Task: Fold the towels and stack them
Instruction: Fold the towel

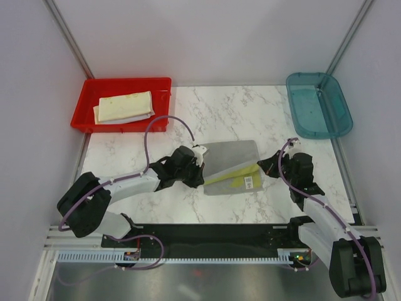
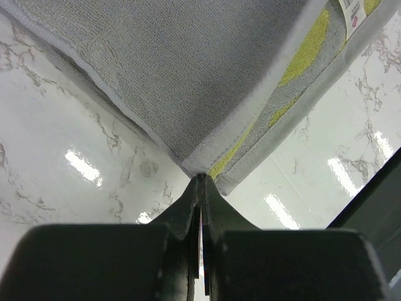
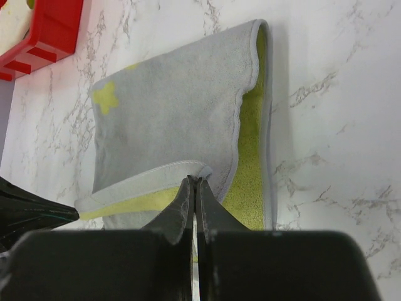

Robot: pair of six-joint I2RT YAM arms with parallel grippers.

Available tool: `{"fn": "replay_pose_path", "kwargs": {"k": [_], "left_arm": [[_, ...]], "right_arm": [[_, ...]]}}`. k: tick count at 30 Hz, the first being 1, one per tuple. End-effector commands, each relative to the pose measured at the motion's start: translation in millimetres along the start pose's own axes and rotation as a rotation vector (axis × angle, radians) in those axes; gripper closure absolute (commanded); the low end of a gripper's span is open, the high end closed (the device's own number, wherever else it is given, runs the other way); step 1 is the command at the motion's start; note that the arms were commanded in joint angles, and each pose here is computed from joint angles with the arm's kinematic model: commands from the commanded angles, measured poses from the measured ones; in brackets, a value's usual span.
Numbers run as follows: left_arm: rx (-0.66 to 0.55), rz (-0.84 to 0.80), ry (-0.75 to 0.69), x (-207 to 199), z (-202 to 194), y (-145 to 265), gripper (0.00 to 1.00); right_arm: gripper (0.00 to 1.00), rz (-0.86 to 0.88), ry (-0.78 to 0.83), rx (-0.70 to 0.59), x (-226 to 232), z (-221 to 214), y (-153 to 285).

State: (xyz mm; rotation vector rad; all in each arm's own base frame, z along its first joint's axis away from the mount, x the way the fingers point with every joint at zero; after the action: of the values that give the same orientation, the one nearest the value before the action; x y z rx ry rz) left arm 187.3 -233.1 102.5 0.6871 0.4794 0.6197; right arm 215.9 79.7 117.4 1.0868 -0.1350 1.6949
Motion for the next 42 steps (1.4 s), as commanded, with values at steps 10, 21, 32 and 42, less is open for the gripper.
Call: {"fn": "replay_pose_path", "kwargs": {"k": [10,21,32,42], "left_arm": [[-0.042,-0.015,-0.008,-8.8,-5.1,7.2,0.98],[-0.038,-0.032,-0.025,-14.9,-17.6,13.6,0.98],[-0.156,-0.01,0.326,-28.6,29.2,8.1,0.53],[-0.04,0.018,0.381,-30.3,17.6,-27.6,0.53]], "right_arm": [[0.98,-0.058,0.061,-0.083,0.3,13.2,7.2],[0.7,-0.078,-0.056,0.015,-11.8,-15.8,12.7],[0.41,-0.442,-0.157,-0.105,-9.9,25.9,33.2],[0.52,-0.473,-0.113,0.156,-28.8,-0.7,10.4]]}}
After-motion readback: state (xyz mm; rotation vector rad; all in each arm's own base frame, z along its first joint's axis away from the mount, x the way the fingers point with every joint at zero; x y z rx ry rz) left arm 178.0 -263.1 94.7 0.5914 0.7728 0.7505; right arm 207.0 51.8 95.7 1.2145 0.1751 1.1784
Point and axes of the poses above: each gripper's point midway between its finger pads, its own y axis back along the fingers, its own x axis along the line the jaws close on, z = x × y, the point moved 7 cm from there along y, back along the fingers, and after that the axes turned 9 degrees about -y, right-handed, at the moved point
